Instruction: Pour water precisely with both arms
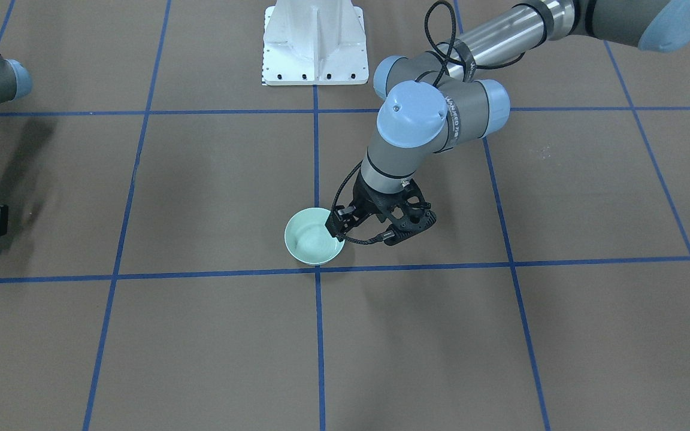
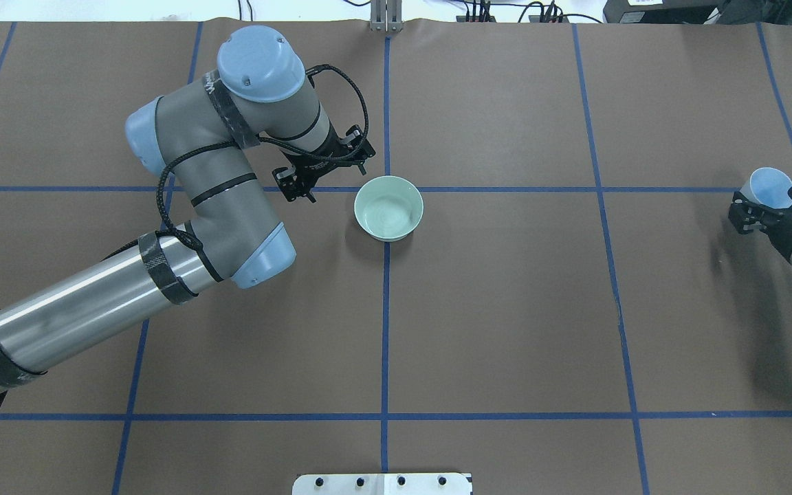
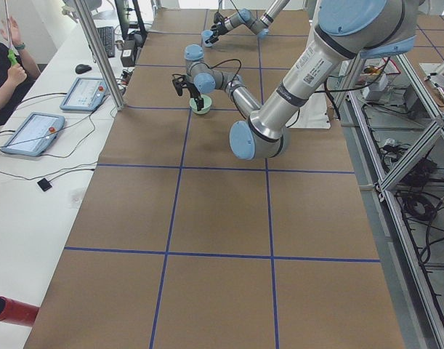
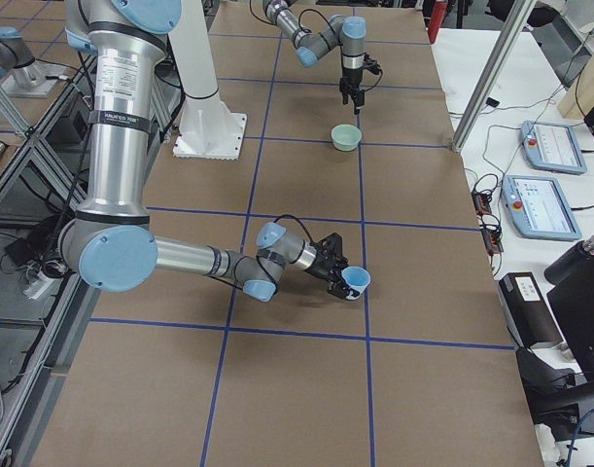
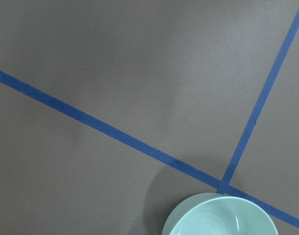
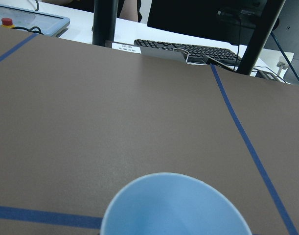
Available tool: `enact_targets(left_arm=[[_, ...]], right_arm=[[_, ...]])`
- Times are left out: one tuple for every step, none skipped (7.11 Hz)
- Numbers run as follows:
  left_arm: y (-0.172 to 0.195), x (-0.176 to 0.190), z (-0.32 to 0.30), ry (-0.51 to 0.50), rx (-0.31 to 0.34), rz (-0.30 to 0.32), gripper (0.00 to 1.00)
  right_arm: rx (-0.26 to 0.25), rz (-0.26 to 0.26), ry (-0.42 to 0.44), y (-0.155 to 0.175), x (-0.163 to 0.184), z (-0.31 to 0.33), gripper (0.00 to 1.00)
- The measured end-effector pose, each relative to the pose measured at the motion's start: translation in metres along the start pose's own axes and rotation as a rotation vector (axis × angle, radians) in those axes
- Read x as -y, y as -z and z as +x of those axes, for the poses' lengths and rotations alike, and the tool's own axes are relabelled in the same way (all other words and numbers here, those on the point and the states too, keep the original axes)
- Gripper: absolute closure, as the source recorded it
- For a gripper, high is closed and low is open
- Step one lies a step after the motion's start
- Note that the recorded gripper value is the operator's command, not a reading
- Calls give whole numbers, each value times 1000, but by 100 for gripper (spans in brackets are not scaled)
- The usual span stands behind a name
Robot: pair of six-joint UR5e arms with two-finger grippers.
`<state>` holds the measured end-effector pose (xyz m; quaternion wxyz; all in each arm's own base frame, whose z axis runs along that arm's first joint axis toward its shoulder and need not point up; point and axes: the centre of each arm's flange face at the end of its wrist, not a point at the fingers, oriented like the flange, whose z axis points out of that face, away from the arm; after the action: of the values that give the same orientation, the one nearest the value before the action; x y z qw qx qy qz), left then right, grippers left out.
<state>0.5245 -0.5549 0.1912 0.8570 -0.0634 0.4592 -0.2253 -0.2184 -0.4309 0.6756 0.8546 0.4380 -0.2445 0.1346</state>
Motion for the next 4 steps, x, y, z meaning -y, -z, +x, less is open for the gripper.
enact_targets(left_arm=[[2, 1, 0, 0, -3, 0, 0], [5, 2, 1, 0, -8, 2, 0], [13, 6, 2, 1, -18, 6, 0], [22, 11, 2, 4, -29, 12, 0]], right_arm=[[22, -19, 2, -3, 14, 5, 100], [57, -42, 4, -7, 33, 9, 100], [102, -57, 10, -10, 56, 9, 100], [148, -55, 16, -13, 80, 1, 100]])
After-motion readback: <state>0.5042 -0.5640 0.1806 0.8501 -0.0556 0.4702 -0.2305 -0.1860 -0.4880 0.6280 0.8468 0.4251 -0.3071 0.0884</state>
